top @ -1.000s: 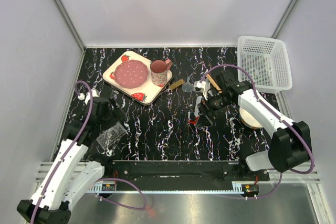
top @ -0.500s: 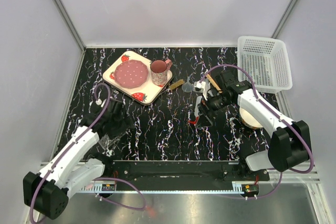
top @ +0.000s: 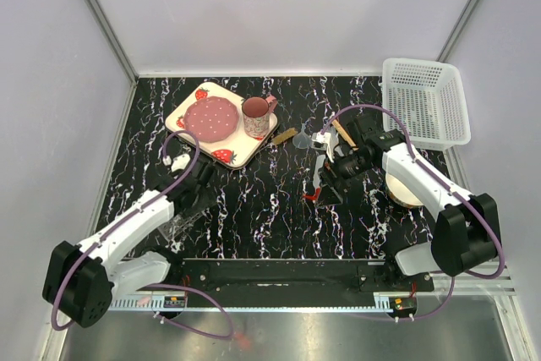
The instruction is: Organize the chemistry lab equipment
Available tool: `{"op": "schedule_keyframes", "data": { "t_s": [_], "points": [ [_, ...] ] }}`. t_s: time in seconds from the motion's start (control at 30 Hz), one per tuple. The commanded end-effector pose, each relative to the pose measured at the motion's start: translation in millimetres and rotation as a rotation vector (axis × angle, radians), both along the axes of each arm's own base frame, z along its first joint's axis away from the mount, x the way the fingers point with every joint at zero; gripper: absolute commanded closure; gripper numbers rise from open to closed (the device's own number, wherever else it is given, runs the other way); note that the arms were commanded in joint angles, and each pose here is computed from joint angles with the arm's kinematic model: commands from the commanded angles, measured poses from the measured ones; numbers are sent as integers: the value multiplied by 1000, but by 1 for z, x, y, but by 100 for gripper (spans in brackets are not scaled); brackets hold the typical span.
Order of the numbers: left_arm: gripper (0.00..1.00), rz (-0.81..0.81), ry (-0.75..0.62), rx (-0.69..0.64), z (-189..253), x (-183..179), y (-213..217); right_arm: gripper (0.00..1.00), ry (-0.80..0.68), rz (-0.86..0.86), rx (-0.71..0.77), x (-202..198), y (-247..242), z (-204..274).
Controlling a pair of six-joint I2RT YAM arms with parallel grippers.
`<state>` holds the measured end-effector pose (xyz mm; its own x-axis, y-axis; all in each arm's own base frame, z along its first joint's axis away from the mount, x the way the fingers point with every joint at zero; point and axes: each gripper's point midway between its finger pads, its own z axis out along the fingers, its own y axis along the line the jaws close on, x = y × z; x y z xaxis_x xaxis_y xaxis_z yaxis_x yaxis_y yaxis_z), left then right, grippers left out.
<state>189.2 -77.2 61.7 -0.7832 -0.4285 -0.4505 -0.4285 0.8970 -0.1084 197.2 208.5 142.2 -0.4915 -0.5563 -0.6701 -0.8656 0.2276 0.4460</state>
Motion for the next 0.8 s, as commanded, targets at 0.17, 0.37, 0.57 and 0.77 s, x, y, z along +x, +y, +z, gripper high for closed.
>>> {"op": "schedule_keyframes", "data": {
  "t_s": [0.17,0.37,0.57,0.77],
  "points": [
    [46,5,-65,40,5,22,0,0,-11,16,20,3,2,4],
    [48,-8,-58,31,1,23,-3,0,-12,15,17,4,2,3],
    [53,-1,-50,26,-2,20,-3,0,-16,16,17,4,2,3],
    [54,7,-38,19,-7,14,-4,0,-17,17,17,4,2,4]
  ]
}}
